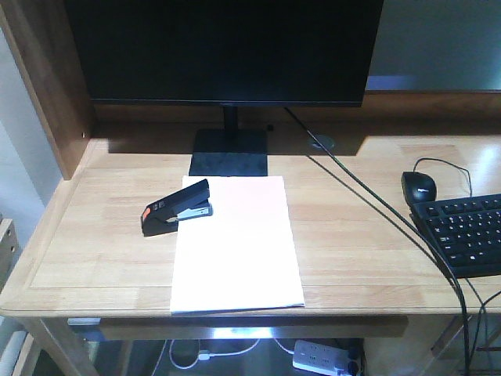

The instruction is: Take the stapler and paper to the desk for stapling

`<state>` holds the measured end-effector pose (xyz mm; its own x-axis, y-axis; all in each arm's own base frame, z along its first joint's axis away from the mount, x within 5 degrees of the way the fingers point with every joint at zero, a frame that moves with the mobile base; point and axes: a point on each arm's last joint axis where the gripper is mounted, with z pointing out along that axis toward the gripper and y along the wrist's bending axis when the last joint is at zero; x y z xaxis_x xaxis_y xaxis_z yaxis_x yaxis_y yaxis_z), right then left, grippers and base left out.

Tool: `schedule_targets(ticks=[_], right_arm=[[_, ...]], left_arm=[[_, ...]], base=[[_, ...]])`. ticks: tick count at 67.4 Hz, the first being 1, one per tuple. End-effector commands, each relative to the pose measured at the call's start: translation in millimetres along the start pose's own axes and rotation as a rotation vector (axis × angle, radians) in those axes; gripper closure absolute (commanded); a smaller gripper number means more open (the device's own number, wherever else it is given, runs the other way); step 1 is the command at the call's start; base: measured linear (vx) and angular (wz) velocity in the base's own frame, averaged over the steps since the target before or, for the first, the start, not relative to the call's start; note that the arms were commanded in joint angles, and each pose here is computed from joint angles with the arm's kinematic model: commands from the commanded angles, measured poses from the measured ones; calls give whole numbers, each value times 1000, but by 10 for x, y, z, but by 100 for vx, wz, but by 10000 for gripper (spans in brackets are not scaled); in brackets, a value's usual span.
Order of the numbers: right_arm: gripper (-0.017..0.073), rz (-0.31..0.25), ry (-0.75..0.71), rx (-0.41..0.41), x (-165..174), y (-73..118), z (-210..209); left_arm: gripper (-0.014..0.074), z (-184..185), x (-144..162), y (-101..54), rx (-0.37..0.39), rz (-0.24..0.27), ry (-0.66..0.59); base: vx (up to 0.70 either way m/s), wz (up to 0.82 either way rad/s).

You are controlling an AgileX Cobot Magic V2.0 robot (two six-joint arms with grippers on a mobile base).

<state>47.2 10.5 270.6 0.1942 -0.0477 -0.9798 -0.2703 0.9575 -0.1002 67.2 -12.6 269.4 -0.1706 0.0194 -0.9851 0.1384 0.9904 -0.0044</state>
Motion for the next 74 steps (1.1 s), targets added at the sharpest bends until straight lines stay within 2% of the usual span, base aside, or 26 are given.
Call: schedule_targets(ticks=[1,59,65,71,74], right_arm=[[-21,-19,-45,-21,-111,15,5],[-15,-23,-31,-6,-99,1,5],[29,-5,-19,7,-88,-11,6],[135,13,-13,14,-82,-18,6],[223,19,-9,19,-79,-22,6]], left_arm=[[600,-14,-125,10,-9,-19,-69],[600,-14,-125,10,-9,-19,-69],[600,-14,-125,10,-9,-19,-69],[600,-18,-126,9,-9,-19,-71],[600,-23,-127,9,-9,-19,-74]], base=[[0,0],[0,0],[0,0],[0,0],[0,0]])
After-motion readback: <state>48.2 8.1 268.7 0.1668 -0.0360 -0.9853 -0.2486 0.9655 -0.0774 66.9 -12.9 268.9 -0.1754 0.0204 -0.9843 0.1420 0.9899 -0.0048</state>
